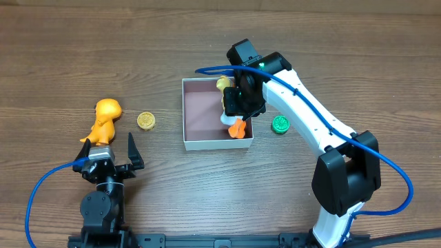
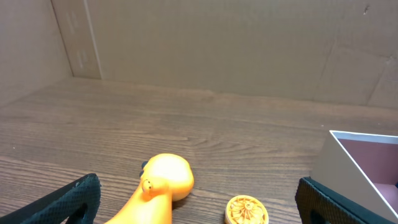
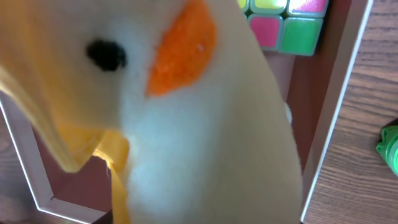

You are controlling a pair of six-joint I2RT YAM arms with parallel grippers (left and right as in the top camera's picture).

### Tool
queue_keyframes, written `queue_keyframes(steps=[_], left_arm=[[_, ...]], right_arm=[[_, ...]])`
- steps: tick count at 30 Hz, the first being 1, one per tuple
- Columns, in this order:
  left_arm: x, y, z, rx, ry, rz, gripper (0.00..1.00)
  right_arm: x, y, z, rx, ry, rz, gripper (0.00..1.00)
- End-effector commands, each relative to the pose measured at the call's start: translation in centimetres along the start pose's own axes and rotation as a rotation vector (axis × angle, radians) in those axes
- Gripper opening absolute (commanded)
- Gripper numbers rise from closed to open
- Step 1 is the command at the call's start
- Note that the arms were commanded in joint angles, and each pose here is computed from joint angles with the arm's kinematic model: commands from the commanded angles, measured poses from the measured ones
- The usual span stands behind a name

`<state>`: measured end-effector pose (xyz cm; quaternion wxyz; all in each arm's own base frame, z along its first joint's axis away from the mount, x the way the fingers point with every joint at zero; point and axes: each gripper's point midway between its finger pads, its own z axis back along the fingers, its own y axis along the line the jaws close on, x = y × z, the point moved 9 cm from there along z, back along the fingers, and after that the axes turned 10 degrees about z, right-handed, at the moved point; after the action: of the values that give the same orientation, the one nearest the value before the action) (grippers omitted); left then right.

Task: Pack container
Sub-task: 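Lower the duck into the box beside the cube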

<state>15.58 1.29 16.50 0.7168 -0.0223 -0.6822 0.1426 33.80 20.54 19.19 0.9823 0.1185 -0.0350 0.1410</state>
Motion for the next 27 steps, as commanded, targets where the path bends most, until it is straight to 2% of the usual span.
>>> queue_keyframes(steps=[1, 27], left_arm=[[0.0, 0.1, 0.0, 0.002, -0.001, -0.025, 1.00], [0.0, 0.1, 0.0, 0.002, -0.001, -0.025, 1.00]], right_arm=[[0.1, -0.2, -0.1, -0.018, -0.009, -0.004, 0.41], [-0.8, -1.3, -2.8, -0.069, 0.018, -0.007, 0.42]])
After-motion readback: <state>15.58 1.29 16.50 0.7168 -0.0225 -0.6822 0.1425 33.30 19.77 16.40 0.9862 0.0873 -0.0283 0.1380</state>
